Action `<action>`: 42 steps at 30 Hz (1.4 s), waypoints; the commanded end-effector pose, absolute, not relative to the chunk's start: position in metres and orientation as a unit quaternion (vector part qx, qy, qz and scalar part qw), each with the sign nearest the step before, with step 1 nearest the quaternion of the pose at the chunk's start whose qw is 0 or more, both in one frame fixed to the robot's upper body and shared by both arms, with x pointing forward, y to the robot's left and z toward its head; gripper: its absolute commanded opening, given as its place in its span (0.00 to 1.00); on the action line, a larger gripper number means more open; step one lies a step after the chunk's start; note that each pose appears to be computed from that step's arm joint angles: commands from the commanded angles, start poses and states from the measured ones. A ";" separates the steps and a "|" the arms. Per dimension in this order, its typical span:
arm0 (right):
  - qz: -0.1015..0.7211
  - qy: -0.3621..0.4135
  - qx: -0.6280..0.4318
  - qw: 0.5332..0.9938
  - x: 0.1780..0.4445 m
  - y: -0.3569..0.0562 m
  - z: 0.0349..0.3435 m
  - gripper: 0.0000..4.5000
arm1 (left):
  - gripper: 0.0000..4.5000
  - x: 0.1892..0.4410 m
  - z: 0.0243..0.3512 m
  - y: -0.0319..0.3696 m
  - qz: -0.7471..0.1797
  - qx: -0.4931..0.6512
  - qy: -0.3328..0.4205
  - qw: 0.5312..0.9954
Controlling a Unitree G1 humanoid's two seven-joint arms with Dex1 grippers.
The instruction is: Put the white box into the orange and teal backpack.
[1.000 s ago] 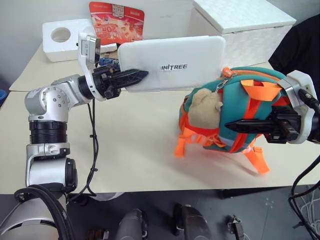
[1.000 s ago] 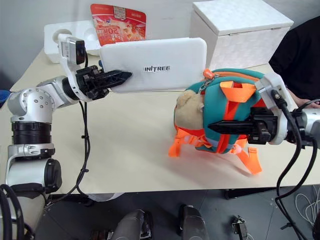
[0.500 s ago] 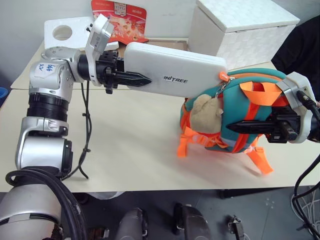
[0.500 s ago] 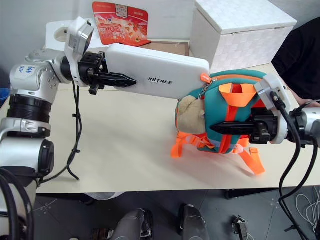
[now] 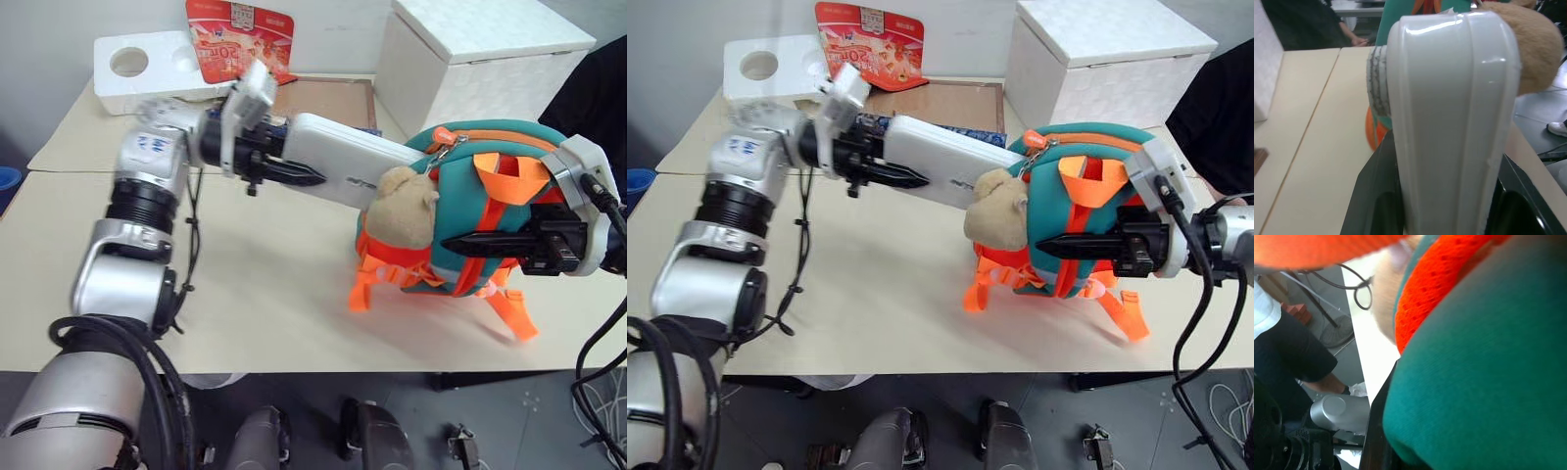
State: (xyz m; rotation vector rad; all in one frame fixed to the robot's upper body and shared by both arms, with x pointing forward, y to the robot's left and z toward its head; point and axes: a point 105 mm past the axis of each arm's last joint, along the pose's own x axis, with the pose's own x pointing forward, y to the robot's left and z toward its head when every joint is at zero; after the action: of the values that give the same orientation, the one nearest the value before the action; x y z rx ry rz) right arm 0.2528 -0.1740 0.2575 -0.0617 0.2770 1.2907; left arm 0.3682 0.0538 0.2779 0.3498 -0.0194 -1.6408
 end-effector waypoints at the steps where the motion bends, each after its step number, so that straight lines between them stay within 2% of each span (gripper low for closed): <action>1: 0.616 0.113 -0.042 0.779 0.248 -0.163 0.261 0.01 | 0.29 0.364 0.287 0.015 -0.740 0.175 -0.043 0.648; 4: 0.612 0.103 -0.043 0.783 0.252 -0.157 0.261 0.01 | 0.29 0.362 0.271 -0.017 -0.748 0.177 -0.037 0.638; 8: 0.599 0.090 -0.038 0.794 0.258 -0.153 0.261 0.01 | 0.29 0.366 0.256 -0.044 -0.734 0.171 -0.024 0.657; 10: 0.594 0.089 -0.035 0.799 0.258 -0.152 0.259 0.00 | 0.45 0.369 0.255 -0.044 -0.725 0.172 -0.024 0.667; 12: 0.590 0.090 -0.031 0.802 0.257 -0.154 0.257 0.00 | 0.56 0.372 0.262 -0.035 -0.724 0.154 -0.024 0.672; 16: 0.559 0.086 -0.014 0.824 0.261 -0.161 0.253 0.00 | 0.82 0.379 0.277 0.008 -0.709 0.113 -0.027 0.696; 18: 0.550 0.082 -0.001 0.831 0.260 -0.163 0.251 0.00 | 0.96 0.373 0.279 0.033 -0.718 0.093 -0.028 0.690; 19: 0.547 0.084 0.001 0.833 0.259 -0.163 0.248 0.00 | 0.99 0.368 0.280 0.044 -0.724 0.088 -0.028 0.683; 23: 0.533 0.094 -0.003 0.841 0.259 -0.162 0.236 0.00 | 0.99 0.343 0.289 0.078 -0.748 0.065 -0.020 0.661; 26: 0.520 0.089 0.001 0.850 0.263 -0.162 0.234 0.00 | 0.99 0.325 0.300 0.086 -0.757 0.050 -0.020 0.651; 30: 0.514 0.085 0.009 0.853 0.265 -0.158 0.231 0.00 | 0.99 0.305 0.310 0.065 -0.749 0.039 -0.040 0.661; 34: 0.527 0.088 0.013 0.845 0.261 -0.150 0.227 0.00 | 0.99 0.300 0.272 0.026 -0.709 0.144 -0.012 0.690; 37: 0.538 0.088 0.009 0.838 0.257 -0.146 0.227 0.00 | 0.99 0.306 0.250 0.006 -0.679 0.186 -0.004 0.710; 40: 0.546 0.082 0.014 0.834 0.254 -0.142 0.228 0.00 | 0.99 0.311 0.238 -0.008 -0.657 0.207 -0.025 0.725; 42: 0.543 0.085 0.017 0.835 0.253 -0.141 0.224 0.00 | 0.99 0.308 0.242 -0.013 -0.660 0.177 -0.039 0.729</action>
State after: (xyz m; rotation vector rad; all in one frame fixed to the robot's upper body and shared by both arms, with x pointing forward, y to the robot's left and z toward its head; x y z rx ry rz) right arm 0.2602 -0.1480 0.2206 0.0453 0.2079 1.1179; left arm 0.3151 -0.0063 0.2313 0.3876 -0.0108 -1.4457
